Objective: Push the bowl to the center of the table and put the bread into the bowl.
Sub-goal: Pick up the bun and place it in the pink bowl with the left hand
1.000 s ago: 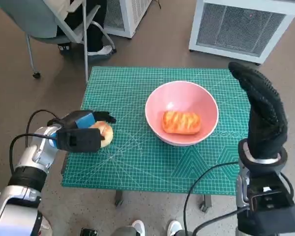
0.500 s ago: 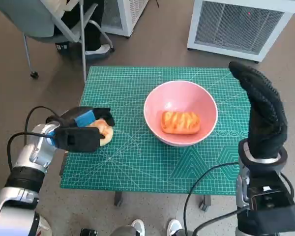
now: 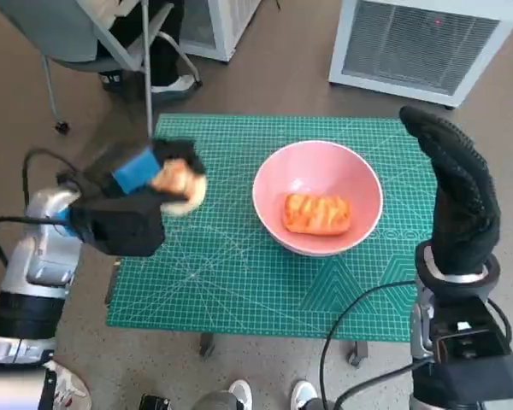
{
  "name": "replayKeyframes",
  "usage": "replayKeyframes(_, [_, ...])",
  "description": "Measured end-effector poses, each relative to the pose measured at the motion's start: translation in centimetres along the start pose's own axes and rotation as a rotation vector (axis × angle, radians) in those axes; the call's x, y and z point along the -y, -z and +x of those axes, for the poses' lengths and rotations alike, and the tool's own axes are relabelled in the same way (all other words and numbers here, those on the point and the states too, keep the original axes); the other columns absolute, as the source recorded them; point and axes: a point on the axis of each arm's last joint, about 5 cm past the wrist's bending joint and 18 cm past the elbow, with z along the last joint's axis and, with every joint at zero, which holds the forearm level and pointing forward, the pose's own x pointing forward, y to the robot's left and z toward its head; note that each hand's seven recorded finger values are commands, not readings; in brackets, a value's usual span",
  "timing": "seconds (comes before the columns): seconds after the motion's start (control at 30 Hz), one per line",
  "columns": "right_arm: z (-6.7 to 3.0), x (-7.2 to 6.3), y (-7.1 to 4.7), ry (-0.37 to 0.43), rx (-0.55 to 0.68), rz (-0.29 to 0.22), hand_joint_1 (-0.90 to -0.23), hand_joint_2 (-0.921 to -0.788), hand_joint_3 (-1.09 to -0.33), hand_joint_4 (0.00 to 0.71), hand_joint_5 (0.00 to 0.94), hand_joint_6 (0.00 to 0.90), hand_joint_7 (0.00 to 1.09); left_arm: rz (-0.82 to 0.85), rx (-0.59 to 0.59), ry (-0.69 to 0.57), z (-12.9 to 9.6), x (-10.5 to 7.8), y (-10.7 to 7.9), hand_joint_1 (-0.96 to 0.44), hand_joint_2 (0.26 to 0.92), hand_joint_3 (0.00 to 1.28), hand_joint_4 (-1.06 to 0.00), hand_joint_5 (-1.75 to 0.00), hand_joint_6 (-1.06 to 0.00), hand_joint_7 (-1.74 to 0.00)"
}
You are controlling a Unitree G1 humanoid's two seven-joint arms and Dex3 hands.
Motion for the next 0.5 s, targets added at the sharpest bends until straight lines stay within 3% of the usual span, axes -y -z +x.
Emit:
replayKeyframes(0.23, [0.01,-0.1,0.1,0.001,0.007,0.002,-0.379,-0.921,-0.521,0.434,0.001,0.109,0.74,0.003,0.197,-0.165,2.3,-0.7,-3.5,0.0,0.917,0.03,-0.71,-1.16,-0.71,-1.06])
replayKeyframes(0.5, [0.04,-0.5,0.1,-0.003,0.012,-0.004,-0.384,-0.921,-0.524,0.433,0.0,0.104,0.74,0.002,0.366,-0.144,5.5,0.4,-6.4,0.0,0.92,0.06,-0.68,-1.17,-0.65,-1.15])
